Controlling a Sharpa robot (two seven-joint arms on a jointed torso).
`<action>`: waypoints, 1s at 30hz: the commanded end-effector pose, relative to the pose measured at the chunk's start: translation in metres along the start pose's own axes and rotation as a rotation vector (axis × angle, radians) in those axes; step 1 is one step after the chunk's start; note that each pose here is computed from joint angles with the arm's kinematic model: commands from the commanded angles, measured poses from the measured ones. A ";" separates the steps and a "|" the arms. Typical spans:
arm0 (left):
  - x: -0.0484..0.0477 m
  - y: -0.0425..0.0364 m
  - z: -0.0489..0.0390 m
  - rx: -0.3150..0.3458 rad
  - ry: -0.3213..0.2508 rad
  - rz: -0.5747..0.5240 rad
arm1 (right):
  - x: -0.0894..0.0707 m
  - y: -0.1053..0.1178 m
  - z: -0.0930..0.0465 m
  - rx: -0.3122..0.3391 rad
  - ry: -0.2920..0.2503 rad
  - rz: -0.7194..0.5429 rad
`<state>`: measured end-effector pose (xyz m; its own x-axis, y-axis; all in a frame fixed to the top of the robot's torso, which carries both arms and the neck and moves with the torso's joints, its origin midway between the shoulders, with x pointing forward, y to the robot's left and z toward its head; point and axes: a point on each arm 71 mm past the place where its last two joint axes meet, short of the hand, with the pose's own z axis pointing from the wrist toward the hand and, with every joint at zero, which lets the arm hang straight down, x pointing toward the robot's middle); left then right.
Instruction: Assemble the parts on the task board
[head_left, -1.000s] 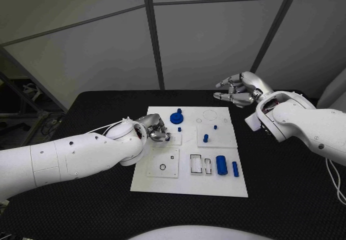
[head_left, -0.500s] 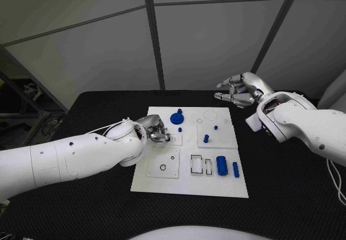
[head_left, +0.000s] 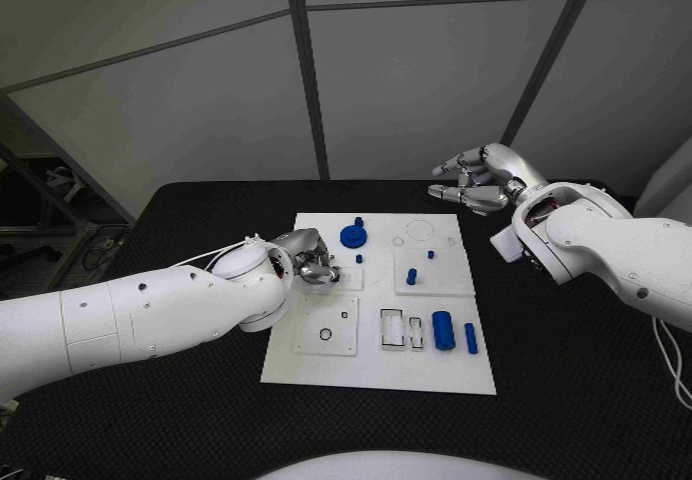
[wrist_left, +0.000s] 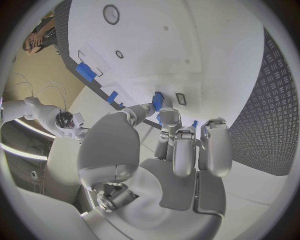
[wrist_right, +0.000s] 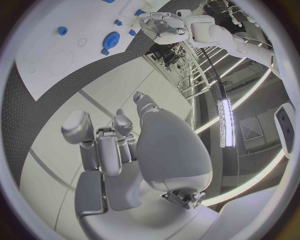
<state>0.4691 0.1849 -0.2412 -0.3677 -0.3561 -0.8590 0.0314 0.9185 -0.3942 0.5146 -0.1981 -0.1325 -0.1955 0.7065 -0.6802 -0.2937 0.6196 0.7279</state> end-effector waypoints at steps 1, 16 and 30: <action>0.0061 0.0016 0.0002 -0.017 0.047 0.012 | 0.000 0.002 0.000 -0.012 0.002 -0.004; 0.0071 0.0034 0.0027 -0.039 0.061 0.011 | -0.001 0.001 0.000 -0.011 0.002 -0.004; 0.0067 0.0045 0.0045 -0.049 0.055 0.010 | -0.001 0.001 -0.001 -0.010 0.001 -0.004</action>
<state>0.4721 0.1834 -0.2454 -0.3924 -0.3518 -0.8499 0.0108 0.9221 -0.3867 0.5143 -0.1993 -0.1324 -0.1945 0.7060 -0.6809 -0.2927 0.6208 0.7273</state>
